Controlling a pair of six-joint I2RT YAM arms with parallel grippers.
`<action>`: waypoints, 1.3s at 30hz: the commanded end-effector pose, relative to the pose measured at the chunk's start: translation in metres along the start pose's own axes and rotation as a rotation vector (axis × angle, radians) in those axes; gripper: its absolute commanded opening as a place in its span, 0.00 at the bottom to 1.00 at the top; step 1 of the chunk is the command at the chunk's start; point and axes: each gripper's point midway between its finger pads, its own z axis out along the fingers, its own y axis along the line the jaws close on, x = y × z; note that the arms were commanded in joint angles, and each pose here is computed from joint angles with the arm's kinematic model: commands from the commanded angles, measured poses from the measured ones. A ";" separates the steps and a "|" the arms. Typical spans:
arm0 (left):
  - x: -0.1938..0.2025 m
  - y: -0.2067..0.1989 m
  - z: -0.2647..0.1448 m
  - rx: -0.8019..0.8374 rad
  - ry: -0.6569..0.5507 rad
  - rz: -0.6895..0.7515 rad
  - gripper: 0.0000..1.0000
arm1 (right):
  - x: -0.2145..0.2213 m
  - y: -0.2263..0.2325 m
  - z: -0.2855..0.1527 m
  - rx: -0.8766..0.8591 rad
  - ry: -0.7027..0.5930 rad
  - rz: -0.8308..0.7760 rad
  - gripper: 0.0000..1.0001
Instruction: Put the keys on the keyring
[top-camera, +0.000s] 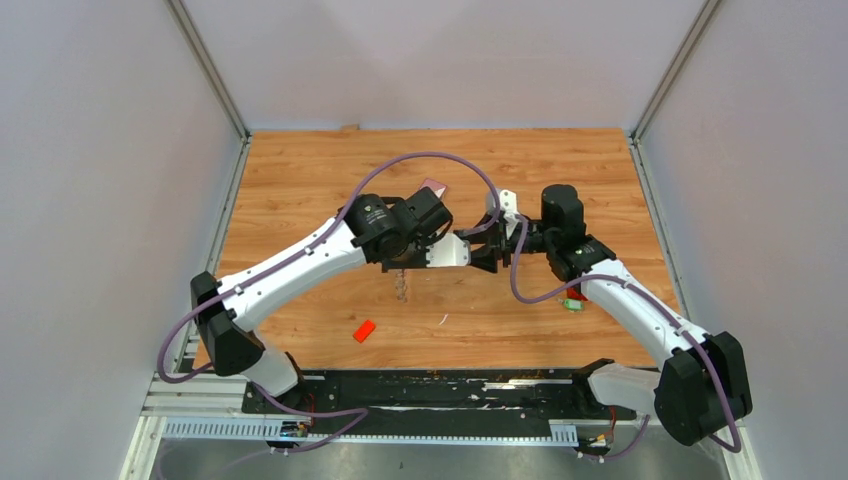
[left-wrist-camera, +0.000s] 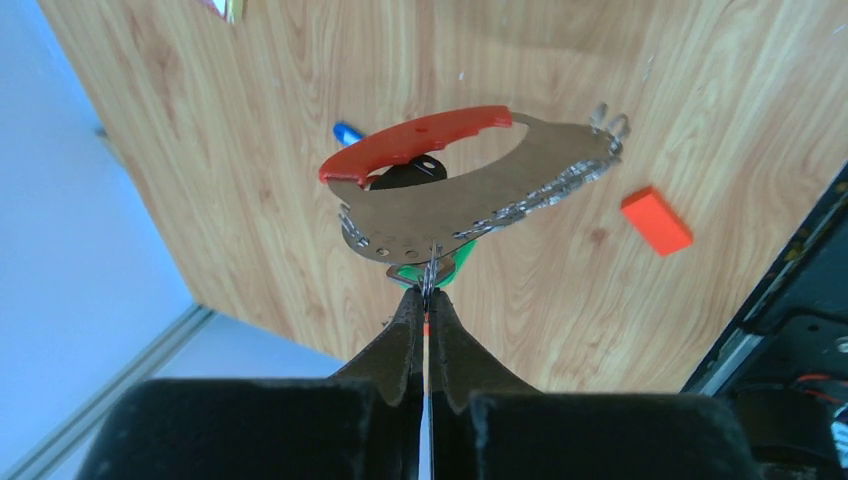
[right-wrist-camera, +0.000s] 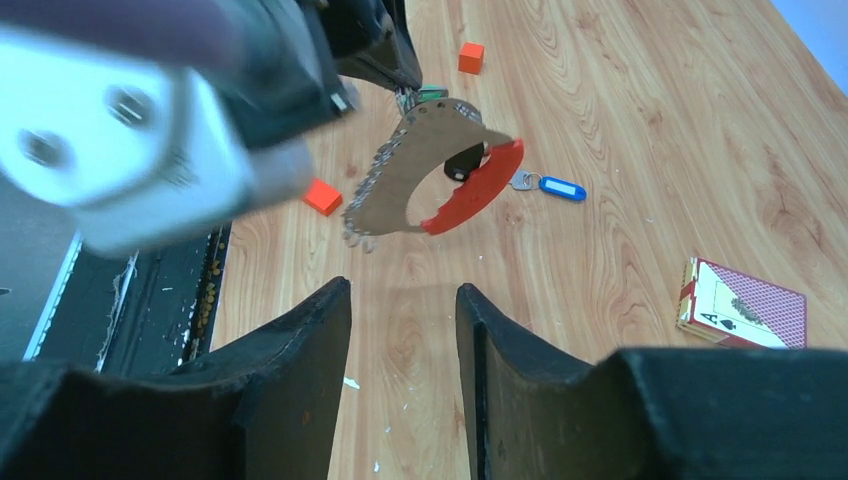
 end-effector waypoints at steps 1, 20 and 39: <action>-0.033 0.007 -0.035 -0.009 -0.289 -0.041 0.00 | -0.008 -0.001 0.000 -0.015 -0.023 -0.034 0.42; -0.081 -0.015 -0.044 0.173 -0.538 -0.172 0.00 | -0.058 0.034 0.007 -0.144 -0.136 -0.072 0.34; -0.086 -0.022 -0.041 0.218 -0.547 -0.176 0.00 | -0.050 0.028 0.029 -0.139 -0.102 -0.048 0.24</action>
